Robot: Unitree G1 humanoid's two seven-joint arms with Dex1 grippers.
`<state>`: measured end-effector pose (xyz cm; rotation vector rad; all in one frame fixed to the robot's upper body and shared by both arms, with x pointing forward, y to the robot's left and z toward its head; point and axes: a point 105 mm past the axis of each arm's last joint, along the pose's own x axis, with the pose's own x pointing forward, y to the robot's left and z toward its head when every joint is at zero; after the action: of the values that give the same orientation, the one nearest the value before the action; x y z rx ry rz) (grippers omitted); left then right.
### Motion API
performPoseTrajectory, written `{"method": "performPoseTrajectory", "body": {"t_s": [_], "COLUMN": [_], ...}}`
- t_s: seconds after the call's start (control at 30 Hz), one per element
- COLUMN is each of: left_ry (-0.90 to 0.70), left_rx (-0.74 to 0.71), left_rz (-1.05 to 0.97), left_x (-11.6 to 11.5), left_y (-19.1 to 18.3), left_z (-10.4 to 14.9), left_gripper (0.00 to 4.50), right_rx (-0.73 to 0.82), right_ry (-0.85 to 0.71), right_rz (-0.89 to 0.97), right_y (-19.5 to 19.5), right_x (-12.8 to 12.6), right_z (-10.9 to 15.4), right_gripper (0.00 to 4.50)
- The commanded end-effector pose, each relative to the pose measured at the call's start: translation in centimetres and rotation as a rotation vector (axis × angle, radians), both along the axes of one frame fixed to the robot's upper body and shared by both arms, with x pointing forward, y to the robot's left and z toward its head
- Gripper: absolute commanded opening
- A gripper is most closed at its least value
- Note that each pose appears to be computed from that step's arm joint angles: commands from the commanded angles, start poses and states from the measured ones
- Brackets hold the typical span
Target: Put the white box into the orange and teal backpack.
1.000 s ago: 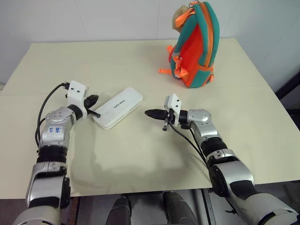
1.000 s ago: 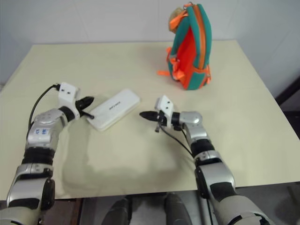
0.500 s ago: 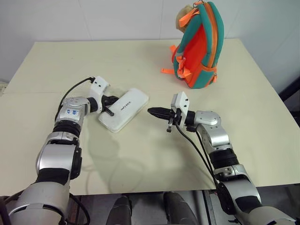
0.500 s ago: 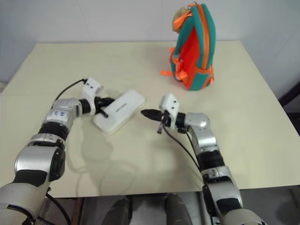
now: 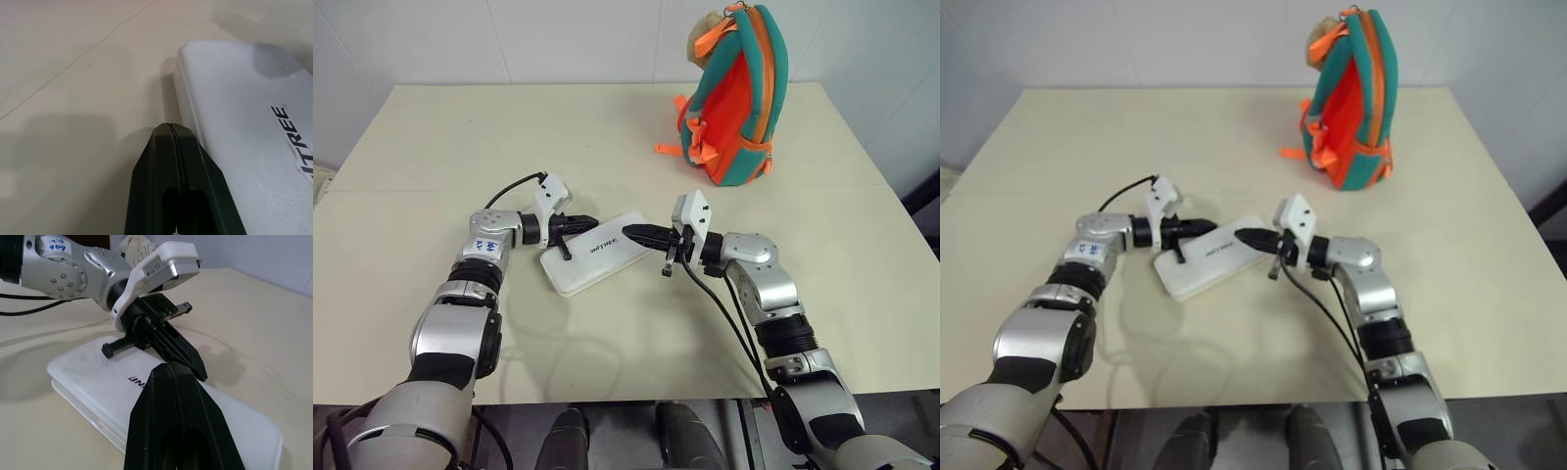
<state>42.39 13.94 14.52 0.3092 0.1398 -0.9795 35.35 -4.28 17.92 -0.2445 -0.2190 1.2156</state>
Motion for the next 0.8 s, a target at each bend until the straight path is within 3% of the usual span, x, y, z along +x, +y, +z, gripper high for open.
{"method": "performPoseTrajectory", "body": {"t_s": [0.03, 0.13, 0.27, 0.47, 0.6, 0.8], "left_ry": [-0.054, -0.146, -0.189, -0.104, -0.002, 0.055], "left_rx": [0.012, 0.001, -0.033, -0.024, -0.025, -0.077], "left_rz": [0.129, 0.278, 0.345, 0.496, 0.552, 0.608], "left_x": [0.6, 0.8, -0.8, -6.1, -9.3, -10.7], "left_y": [2.5, 5.8, 7.8, 10.7, 10.4, 8.9], "left_z": [0.1, 2.1, 3.4, 1.3, -2.0, -3.6], "left_gripper": [0.00, 0.00, 0.00, 0.00, 0.00, 0.00], "right_rx": [0.019, 0.020, 0.013, -0.075, -0.147, -0.194], "right_ry": [-0.039, -0.045, -0.052, -0.051, -0.018, 0.016], "right_rz": [0.010, 0.005, -0.025, -0.215, -0.336, -0.371], "right_y": [-0.2, -0.9, -2.2, -6.6, -8.5, -7.6], "right_x": [-0.5, -0.5, -0.1, 3.2, 5.7, 7.5], "right_z": [1.3, 1.8, 2.2, 1.0, -0.9, -2.7], "right_gripper": [0.02, 0.02, 0.02, 0.02, 0.02, 0.02]}}
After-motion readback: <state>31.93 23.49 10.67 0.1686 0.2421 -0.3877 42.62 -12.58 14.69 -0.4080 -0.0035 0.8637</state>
